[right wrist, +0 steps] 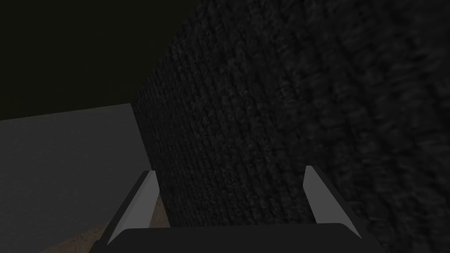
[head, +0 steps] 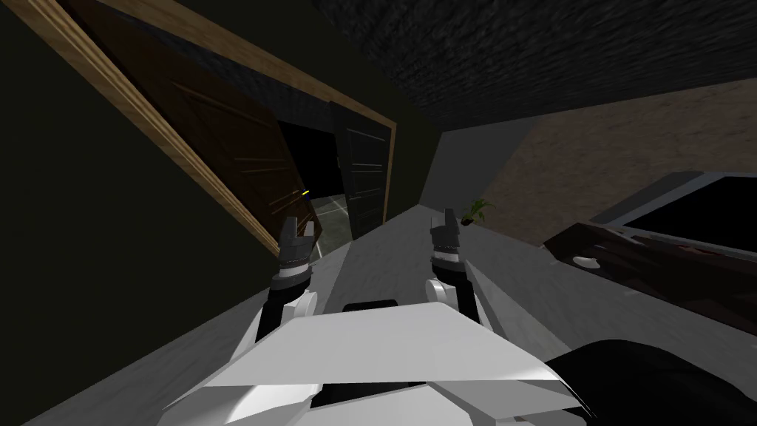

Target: Push the door open

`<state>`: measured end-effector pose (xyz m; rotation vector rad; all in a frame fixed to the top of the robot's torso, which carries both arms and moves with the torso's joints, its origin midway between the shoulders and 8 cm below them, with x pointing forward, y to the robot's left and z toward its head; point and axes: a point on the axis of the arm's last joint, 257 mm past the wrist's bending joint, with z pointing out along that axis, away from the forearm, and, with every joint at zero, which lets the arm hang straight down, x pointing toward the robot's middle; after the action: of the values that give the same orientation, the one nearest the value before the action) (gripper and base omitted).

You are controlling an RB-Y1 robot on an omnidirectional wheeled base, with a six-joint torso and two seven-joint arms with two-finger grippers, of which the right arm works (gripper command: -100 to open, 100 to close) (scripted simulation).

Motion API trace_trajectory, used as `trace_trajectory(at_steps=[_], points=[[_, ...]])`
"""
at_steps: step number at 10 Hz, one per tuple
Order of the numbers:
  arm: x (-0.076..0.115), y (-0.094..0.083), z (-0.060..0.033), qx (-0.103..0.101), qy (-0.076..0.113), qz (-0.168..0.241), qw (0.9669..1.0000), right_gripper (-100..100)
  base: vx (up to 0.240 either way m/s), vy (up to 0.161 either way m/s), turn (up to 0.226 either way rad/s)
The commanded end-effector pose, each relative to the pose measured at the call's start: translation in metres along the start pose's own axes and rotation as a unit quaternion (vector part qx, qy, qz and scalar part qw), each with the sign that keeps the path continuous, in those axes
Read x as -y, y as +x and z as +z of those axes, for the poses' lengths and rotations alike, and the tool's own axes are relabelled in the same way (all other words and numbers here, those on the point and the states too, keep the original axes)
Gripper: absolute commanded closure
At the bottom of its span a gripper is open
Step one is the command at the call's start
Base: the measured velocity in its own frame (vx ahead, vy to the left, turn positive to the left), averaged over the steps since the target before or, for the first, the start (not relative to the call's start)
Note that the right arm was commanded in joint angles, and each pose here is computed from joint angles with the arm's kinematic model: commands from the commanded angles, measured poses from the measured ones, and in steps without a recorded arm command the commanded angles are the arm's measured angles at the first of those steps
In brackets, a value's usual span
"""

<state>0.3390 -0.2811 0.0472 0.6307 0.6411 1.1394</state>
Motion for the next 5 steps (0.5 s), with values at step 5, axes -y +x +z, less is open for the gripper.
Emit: trace_trajectory(at_steps=[5], points=[[0.039, 0.024, -0.0005, -0.031, 0.027, 0.017, 0.999, -100, 0.163, 0.005, 0.078]])
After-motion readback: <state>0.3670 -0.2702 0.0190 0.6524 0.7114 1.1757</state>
